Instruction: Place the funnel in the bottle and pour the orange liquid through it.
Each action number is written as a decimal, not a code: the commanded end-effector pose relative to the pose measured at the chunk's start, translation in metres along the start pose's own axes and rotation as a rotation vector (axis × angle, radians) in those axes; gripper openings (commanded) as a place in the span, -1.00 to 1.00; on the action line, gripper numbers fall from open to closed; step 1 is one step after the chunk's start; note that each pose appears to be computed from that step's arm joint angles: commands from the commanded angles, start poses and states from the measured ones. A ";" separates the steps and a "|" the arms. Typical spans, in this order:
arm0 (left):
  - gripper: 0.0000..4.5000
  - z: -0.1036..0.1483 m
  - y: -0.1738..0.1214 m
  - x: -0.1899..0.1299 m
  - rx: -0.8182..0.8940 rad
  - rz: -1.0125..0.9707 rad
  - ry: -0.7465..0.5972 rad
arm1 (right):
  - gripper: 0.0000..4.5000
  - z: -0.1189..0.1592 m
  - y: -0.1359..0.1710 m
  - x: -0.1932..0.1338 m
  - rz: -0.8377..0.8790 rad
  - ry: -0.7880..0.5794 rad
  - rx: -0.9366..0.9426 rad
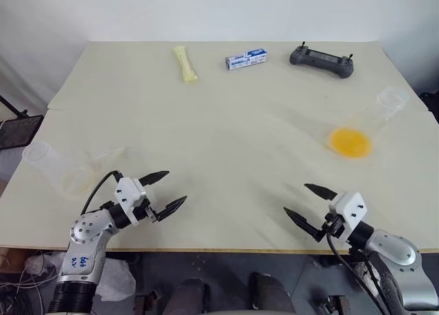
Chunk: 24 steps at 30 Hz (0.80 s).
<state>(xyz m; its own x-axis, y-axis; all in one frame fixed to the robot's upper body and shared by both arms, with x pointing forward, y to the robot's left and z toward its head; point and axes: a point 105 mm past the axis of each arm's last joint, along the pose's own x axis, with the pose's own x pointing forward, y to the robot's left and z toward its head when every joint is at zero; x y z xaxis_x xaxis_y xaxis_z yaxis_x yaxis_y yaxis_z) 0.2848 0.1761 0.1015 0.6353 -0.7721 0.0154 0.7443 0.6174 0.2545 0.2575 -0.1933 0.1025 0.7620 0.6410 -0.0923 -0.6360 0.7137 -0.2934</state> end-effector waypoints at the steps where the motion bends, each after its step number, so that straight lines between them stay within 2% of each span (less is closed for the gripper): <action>1: 1.00 0.011 0.001 -0.001 0.032 -0.002 -0.025 | 0.98 0.009 -0.001 0.005 0.001 -0.037 -0.020; 4: 1.00 0.009 0.001 0.000 -0.033 0.032 -0.006 | 0.98 0.009 0.005 0.010 0.028 -0.047 -0.008; 6: 1.00 0.015 0.002 0.001 -0.097 0.060 -0.039 | 0.98 0.009 0.008 0.014 0.047 -0.053 -0.003; 10: 1.00 0.023 0.004 -0.001 -0.068 0.146 -0.048 | 0.98 0.010 0.009 0.023 0.080 -0.065 0.005; 12: 1.00 0.027 0.007 -0.012 -0.070 0.188 -0.053 | 0.98 0.011 0.009 0.029 0.106 -0.076 0.009; 17: 1.00 0.033 0.020 -0.055 -0.046 0.385 -0.025 | 0.98 0.012 0.011 0.041 0.174 -0.091 0.016; 21: 1.00 0.034 0.020 -0.110 -0.066 0.566 0.018 | 0.98 0.015 0.011 0.054 0.229 -0.109 0.018; 24: 1.00 0.031 0.017 -0.134 -0.083 0.638 0.049 | 0.98 0.016 0.010 0.059 0.255 -0.117 0.019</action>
<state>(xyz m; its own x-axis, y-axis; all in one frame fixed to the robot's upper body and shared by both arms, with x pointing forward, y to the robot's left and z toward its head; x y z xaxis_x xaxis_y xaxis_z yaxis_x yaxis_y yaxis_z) 0.2134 0.2803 0.1224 0.9621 -0.2674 0.0539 0.2594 0.9579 0.1231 0.2947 -0.1481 0.1033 0.5837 0.8075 -0.0849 -0.7971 0.5499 -0.2494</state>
